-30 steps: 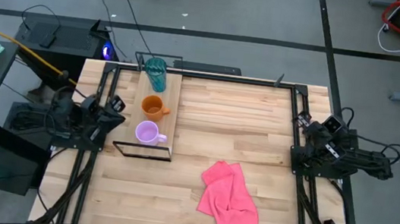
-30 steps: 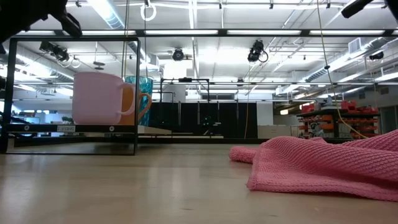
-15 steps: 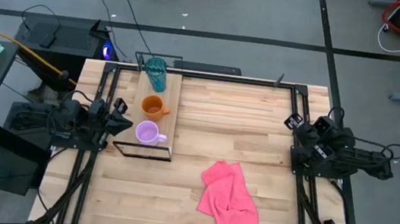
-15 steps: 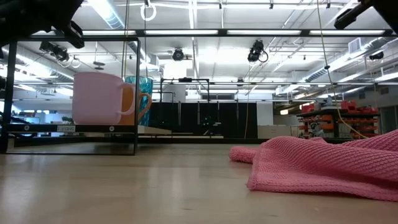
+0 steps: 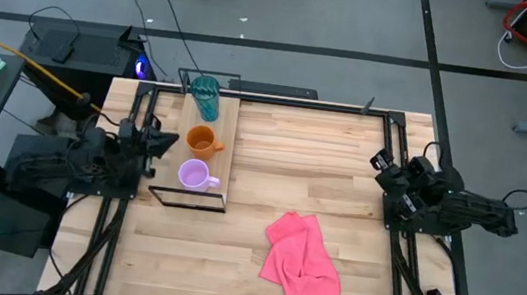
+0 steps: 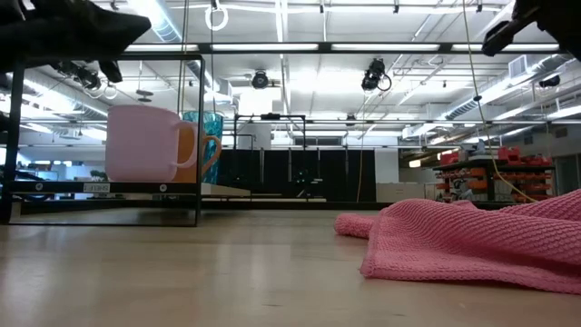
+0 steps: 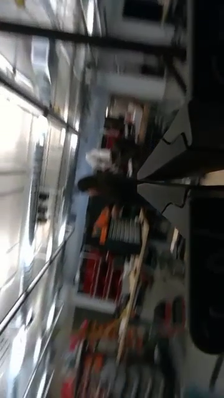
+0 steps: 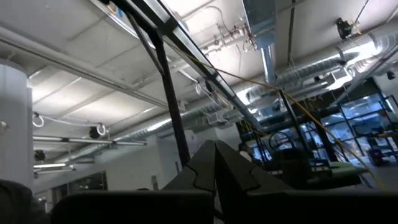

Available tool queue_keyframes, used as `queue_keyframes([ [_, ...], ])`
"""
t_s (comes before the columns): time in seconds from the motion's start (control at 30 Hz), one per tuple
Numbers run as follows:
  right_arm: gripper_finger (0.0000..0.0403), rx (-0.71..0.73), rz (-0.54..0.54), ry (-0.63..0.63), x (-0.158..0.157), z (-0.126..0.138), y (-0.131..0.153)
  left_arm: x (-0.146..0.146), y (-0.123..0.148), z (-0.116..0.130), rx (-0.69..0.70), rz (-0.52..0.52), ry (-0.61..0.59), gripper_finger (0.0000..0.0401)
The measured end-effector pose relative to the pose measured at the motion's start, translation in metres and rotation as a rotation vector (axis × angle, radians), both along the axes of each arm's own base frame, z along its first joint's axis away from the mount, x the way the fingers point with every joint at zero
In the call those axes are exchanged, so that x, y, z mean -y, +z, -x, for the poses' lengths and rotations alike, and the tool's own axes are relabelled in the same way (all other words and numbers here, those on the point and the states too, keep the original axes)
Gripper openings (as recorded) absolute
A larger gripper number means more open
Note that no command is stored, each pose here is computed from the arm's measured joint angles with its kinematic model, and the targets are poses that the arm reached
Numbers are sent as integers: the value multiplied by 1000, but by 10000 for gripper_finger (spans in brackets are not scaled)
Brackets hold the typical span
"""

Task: Stack small to large cups/mugs on shelf
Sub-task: Return to Home Position

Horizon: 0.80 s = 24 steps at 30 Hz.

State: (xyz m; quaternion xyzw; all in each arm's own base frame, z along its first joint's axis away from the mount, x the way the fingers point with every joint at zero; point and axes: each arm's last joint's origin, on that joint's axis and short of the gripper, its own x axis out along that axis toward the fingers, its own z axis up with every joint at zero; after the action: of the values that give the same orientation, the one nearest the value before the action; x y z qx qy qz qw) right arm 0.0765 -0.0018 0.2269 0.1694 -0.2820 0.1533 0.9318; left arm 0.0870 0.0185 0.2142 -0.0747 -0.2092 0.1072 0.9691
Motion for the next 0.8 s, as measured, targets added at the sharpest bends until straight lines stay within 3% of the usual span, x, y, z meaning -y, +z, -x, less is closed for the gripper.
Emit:
queue_keyframes([
  [0.37,13,-7,47,-35,0,-1,-1,-28,-3,10,-61,-40,432,36],
  [0.8,13,-62,-16,6,0,-3,-5,-53,-14,28,-181,14,772,29],
])
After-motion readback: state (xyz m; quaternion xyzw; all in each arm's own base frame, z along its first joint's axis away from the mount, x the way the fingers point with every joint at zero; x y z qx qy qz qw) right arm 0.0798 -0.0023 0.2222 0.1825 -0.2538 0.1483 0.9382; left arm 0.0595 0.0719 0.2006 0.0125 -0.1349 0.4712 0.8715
